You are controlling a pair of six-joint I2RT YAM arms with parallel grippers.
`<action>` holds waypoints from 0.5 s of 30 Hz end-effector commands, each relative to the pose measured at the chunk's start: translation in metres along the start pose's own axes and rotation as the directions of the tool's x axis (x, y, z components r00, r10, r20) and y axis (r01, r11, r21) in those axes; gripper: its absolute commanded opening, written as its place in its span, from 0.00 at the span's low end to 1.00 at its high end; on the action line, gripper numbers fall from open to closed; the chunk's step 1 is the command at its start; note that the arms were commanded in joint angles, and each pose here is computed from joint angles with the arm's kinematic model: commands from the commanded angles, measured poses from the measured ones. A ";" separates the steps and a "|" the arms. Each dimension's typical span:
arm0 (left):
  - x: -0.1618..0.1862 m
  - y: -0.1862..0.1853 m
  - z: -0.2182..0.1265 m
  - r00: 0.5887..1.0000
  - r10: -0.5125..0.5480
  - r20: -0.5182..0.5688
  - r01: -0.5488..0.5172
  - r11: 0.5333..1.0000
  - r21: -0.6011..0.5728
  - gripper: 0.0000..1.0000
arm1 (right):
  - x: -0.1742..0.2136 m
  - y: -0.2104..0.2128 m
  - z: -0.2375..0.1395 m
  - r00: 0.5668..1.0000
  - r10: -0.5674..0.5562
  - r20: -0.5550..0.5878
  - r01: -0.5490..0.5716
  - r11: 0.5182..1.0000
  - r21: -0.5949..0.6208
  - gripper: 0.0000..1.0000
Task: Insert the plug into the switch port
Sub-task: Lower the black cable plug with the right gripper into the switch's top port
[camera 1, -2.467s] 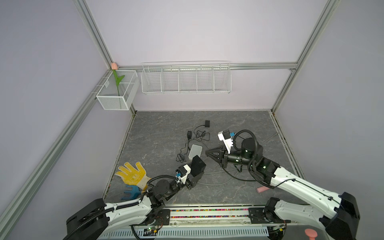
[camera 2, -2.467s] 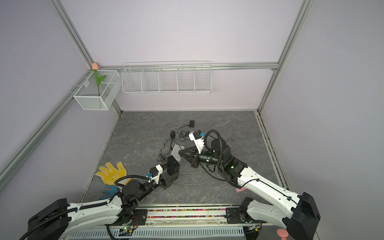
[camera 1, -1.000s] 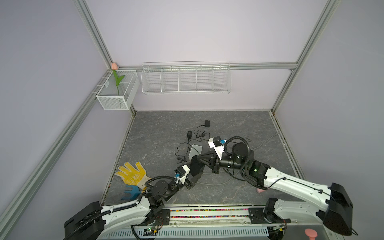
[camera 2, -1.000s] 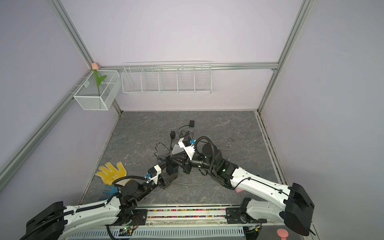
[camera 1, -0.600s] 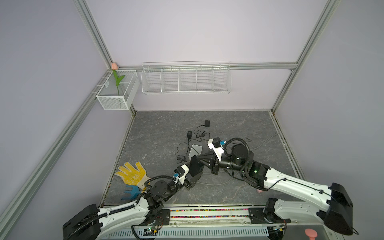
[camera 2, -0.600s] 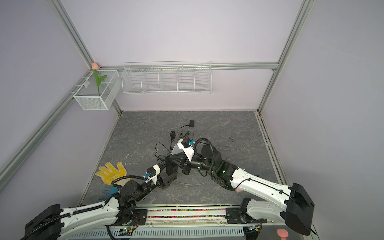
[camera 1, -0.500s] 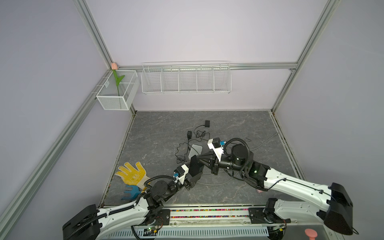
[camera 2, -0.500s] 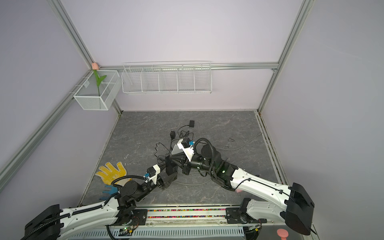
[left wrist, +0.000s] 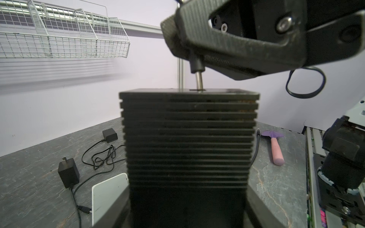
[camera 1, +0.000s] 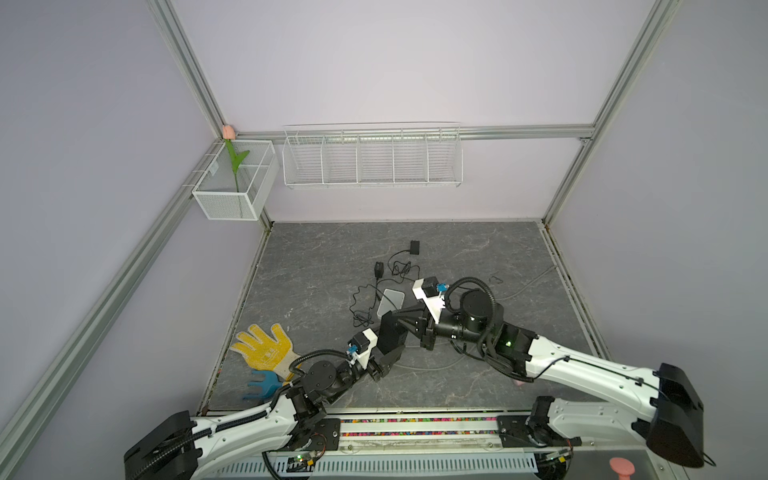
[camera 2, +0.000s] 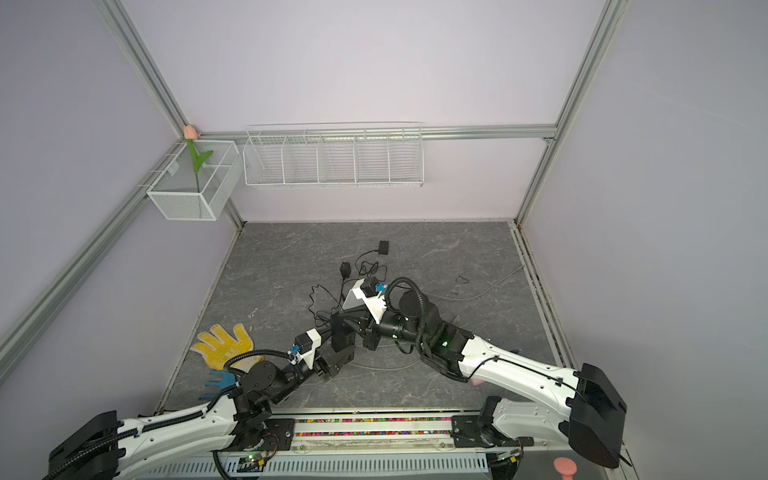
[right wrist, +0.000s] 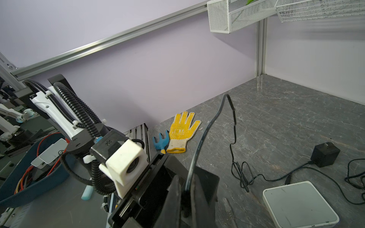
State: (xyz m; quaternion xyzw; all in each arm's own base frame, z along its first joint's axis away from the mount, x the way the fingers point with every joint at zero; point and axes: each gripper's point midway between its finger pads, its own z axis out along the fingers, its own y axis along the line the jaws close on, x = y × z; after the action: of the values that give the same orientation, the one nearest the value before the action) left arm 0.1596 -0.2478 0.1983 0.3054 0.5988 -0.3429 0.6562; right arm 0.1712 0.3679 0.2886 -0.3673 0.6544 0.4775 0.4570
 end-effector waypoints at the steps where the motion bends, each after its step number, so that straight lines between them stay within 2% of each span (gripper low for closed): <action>1: -0.049 -0.001 0.007 0.989 -0.020 0.149 0.020 1.000 0.001 0.00 | 0.016 0.000 0.003 0.998 -0.009 -0.055 0.009 1.000 0.003 0.07; 15: -0.052 0.002 0.005 0.988 -0.021 0.153 0.024 1.000 -0.015 0.00 | 0.029 -0.010 0.002 0.996 -0.010 -0.086 0.015 0.998 0.054 0.07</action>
State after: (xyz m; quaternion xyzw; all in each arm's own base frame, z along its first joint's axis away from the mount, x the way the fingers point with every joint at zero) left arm 0.1620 -0.2490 0.1962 0.3053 0.6045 -0.3377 0.6537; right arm 0.1750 0.3668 0.2855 -0.3628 0.6617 0.4643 0.4636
